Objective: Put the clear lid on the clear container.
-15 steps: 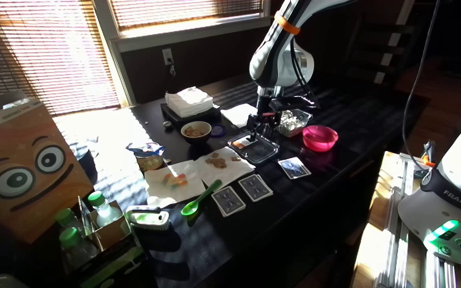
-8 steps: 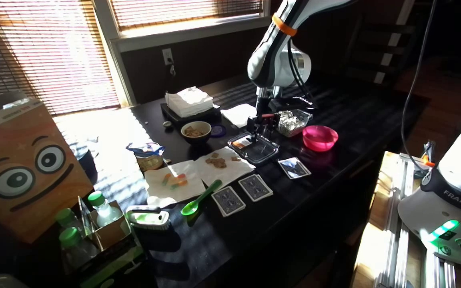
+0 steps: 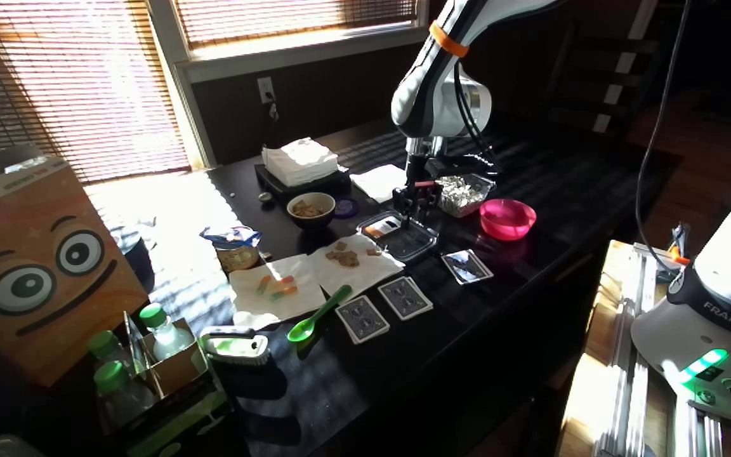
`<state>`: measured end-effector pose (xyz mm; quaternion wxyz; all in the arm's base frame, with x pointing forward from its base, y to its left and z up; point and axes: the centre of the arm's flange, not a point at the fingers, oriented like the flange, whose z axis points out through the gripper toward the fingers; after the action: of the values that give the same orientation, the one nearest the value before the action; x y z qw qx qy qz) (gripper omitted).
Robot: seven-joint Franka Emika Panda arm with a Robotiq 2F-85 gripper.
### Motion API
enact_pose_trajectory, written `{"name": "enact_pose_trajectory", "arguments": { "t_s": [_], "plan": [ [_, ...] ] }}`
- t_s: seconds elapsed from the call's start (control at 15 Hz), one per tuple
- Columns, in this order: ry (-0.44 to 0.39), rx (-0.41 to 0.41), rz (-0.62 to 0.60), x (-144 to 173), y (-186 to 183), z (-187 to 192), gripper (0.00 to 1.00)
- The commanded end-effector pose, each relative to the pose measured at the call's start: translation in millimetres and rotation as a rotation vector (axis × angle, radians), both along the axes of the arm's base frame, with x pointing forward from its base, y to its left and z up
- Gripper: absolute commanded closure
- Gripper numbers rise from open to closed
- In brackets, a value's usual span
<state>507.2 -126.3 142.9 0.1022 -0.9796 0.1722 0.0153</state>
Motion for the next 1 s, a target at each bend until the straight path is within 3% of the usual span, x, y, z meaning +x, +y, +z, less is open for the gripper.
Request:
{"name": "enact_pose_trajectory", "arguments": {
  "t_s": [0.0,0.07,0.2,0.33,0.47,0.93],
  "plan": [
    [0.0,0.03,0.0,3.5,-6.0,-1.8,0.65],
    [0.0,0.031,-0.003,3.3,-7.1,-1.7,0.77],
    [0.003,0.031,-0.006,2.3,-8.4,-1.7,0.79],
    [0.003,0.031,-0.009,2.0,-10.0,-1.6,0.93],
    [-0.001,0.034,-0.011,3.6,-11.7,0.9,1.0],
    [-0.036,0.062,-0.017,-3.8,-17.2,12.6,1.0]
  ]
}}
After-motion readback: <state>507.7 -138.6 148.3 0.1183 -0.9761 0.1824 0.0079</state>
